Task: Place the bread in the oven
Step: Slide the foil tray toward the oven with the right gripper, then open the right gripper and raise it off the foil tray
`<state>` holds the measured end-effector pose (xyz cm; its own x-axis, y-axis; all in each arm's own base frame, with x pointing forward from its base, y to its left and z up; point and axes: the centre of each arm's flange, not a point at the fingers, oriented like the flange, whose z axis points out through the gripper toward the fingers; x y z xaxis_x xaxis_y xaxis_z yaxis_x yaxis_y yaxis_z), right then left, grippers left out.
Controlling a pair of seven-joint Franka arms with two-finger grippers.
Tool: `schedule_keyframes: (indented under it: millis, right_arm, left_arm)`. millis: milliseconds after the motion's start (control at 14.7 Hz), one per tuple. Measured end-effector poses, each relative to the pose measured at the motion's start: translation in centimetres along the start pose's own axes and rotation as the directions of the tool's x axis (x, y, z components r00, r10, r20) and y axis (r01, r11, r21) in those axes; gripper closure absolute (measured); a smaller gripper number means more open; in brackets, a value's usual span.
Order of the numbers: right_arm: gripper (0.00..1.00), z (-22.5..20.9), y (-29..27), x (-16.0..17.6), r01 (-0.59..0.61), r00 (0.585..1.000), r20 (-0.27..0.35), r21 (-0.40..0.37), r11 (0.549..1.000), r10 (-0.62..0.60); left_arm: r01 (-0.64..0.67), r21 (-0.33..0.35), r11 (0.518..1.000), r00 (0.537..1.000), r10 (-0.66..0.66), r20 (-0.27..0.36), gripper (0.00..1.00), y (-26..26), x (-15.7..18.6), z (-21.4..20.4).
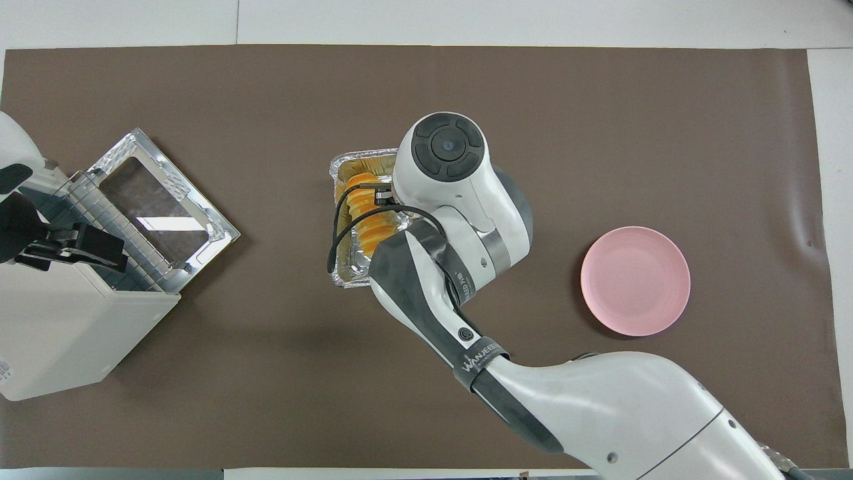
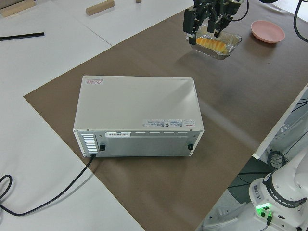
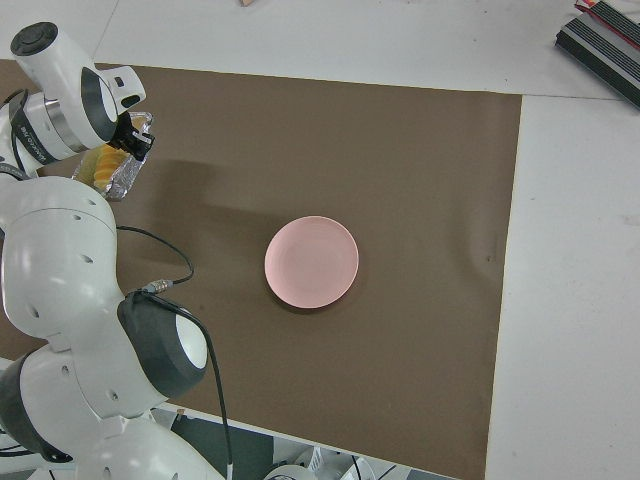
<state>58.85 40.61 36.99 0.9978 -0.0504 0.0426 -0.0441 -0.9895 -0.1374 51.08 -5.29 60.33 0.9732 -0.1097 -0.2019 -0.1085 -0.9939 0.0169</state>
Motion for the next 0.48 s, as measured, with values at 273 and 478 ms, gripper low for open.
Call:
schedule_keyframes:
  millis: [273, 478]
  right_arm:
    - [0.98, 3.7, -0.3, -2.3, 0.022, 1.0, 0.003, -0.004, 1.0, -0.022]
    - [0.98, 5.4, 0.6, -3.1, 0.019, 1.0, -0.019, 0.008, 1.0, -0.019]
  left_arm:
    - [0.0, 0.0, 1.0, 1.0, 0.0, 0.0, 0.0, 0.0, 0.0, 0.0]
    - [0.0, 0.0, 1.0, 1.0, 0.0, 0.0, 0.0, 0.0, 0.0, 0.0]
